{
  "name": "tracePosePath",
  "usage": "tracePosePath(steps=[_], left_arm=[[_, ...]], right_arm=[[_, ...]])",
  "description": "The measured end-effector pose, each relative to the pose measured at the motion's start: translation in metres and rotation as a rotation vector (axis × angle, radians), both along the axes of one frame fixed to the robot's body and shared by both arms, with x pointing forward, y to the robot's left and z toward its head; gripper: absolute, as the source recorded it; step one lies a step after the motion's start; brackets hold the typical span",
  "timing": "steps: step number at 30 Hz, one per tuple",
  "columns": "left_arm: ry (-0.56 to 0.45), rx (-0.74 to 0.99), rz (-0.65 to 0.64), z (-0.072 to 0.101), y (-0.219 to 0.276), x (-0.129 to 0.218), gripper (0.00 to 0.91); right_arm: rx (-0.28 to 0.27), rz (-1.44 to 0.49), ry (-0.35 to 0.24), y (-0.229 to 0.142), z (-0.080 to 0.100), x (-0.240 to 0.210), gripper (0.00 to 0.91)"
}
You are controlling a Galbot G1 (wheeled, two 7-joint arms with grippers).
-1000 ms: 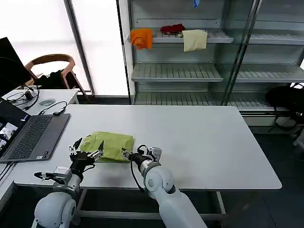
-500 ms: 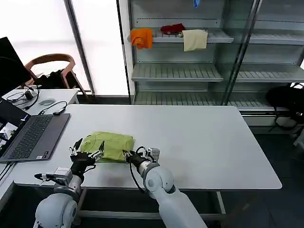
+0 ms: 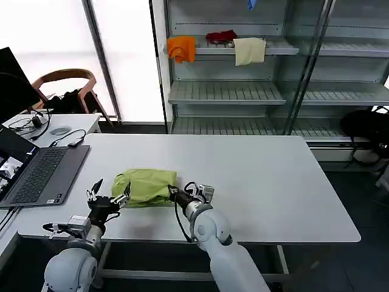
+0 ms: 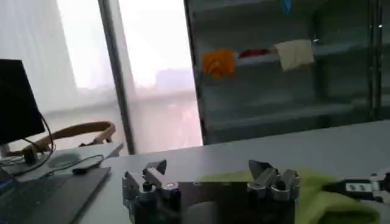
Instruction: Fold and organize the clothes.
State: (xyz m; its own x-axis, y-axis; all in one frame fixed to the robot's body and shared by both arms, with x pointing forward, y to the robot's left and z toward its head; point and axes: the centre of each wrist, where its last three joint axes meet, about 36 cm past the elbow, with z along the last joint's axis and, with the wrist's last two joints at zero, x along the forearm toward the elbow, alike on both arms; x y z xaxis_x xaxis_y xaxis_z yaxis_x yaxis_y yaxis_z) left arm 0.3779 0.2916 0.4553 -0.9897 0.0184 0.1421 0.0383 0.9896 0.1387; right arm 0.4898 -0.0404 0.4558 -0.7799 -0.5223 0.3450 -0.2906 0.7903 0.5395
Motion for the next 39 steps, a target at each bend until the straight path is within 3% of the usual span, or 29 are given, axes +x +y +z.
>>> tracePosePath(steps=[6,10,15,22,23,34,39], left_arm=[[0.003,-0.002,-0.003,-0.003,0.0,0.005,0.907],[0.008,-0.007,-0.007,-0.006,-0.003,0.009,0.907],[0.014,-0.009,-0.011,-0.009,-0.005,0.014,0.907],[0.024,-0.004,-0.006,-0.013,-0.001,0.017,0.907],[0.026,-0.004,-0.004,-0.014,0.0,0.017,0.907],[0.029,-0.022,-0.008,-0.015,0.001,0.019,0.907],[0.026,-0.026,-0.009,-0.013,0.0,0.018,0.907]], right_arm=[[0.072,-0.046,-0.03,-0.025,0.016,-0.004,0.0],[0.09,-0.08,-0.039,-0.048,0.014,-0.007,0.0],[-0.015,-0.135,-0.038,-0.102,-0.005,-0.011,0.0],[-0.135,-0.172,-0.054,-0.147,-0.013,-0.012,0.0],[-0.147,-0.175,-0.057,-0.151,-0.013,-0.012,0.907],[-0.227,-0.177,-0.118,-0.169,-0.004,-0.013,0.907],[-0.328,-0.182,-0.168,-0.168,-0.004,-0.019,0.907]])
